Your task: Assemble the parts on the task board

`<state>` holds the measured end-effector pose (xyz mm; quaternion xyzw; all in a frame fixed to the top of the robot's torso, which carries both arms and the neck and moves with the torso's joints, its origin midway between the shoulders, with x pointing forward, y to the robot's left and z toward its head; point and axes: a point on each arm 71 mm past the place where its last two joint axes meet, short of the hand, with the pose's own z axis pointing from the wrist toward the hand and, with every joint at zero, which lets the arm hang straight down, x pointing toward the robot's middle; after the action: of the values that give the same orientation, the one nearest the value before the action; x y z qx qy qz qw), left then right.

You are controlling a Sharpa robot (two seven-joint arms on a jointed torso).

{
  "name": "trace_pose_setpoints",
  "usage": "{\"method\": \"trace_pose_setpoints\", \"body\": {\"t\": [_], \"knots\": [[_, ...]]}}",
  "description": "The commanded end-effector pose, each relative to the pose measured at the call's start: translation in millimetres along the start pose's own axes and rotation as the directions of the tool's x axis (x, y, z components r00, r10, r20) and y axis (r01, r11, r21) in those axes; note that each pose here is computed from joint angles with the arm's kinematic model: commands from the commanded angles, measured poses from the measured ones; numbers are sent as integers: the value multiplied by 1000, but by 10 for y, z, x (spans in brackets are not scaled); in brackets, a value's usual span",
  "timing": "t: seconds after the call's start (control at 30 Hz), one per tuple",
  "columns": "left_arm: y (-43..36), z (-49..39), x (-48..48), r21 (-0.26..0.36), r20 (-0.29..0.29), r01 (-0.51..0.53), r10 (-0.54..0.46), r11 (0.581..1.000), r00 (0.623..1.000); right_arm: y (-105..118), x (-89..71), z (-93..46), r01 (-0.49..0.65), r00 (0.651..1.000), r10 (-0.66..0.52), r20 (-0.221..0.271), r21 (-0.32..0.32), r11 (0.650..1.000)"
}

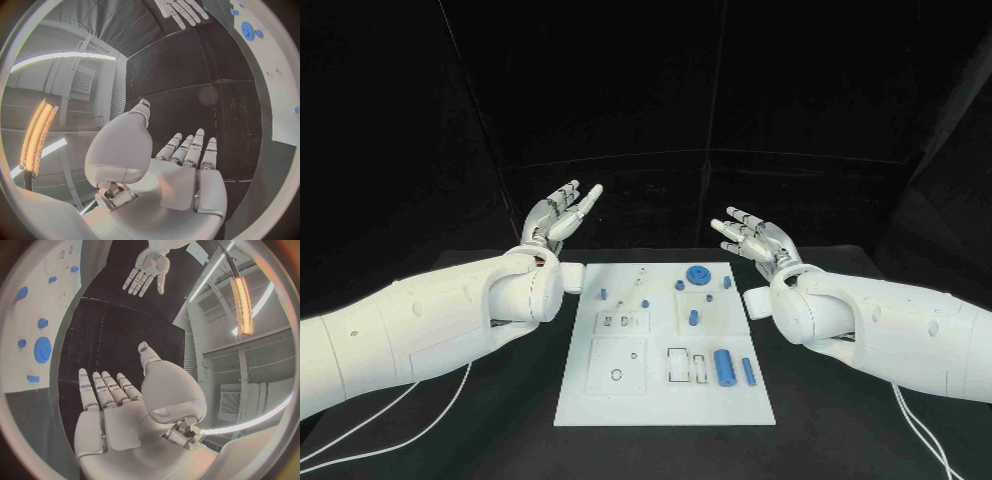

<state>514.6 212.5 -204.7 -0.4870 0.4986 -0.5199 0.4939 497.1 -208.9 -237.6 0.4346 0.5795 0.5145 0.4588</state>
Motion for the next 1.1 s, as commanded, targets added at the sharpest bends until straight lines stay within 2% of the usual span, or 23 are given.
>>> {"method": "trace_pose_setpoints", "body": {"t": [0.03, 0.17, 0.27, 0.3, 0.47, 0.6, 0.87, 1.1], "knots": [[-18, 4, 35, 14, -43, 44, -44, 999, 998, -7, 85, 37, 28, 981, -23, -192, 22, 999], [-18, 4, 35, 14, -43, 44, -44, 999, 998, -17, 66, 63, 47, 973, -39, -227, 31, 998], [-18, 4, 35, 14, -43, 44, -44, 999, 998, -19, 62, 69, 52, 971, -43, -235, 33, 998], [-29, -16, -107, 16, -27, 39, -38, 999, 999, 38, -133, 150, 305, 932, -320, -168, -109, 946], [-40, -49, -119, 13, -34, 43, -43, 999, 999, 120, -169, 203, 436, 872, -458, -171, -149, 887], [-56, -94, -95, 9, -50, 52, -51, 999, 997, 234, -188, 259, 553, 796, -581, -169, -188, 812], [-87, -164, -44, 12, -76, 65, -64, 998, 995, 401, -152, 364, 719, 620, -767, -164, -271, 640], [-120, -225, -54, 19, -90, 66, -64, 998, 994, 467, -63, 409, 826, 436, -886, -158, -321, 464]]}}
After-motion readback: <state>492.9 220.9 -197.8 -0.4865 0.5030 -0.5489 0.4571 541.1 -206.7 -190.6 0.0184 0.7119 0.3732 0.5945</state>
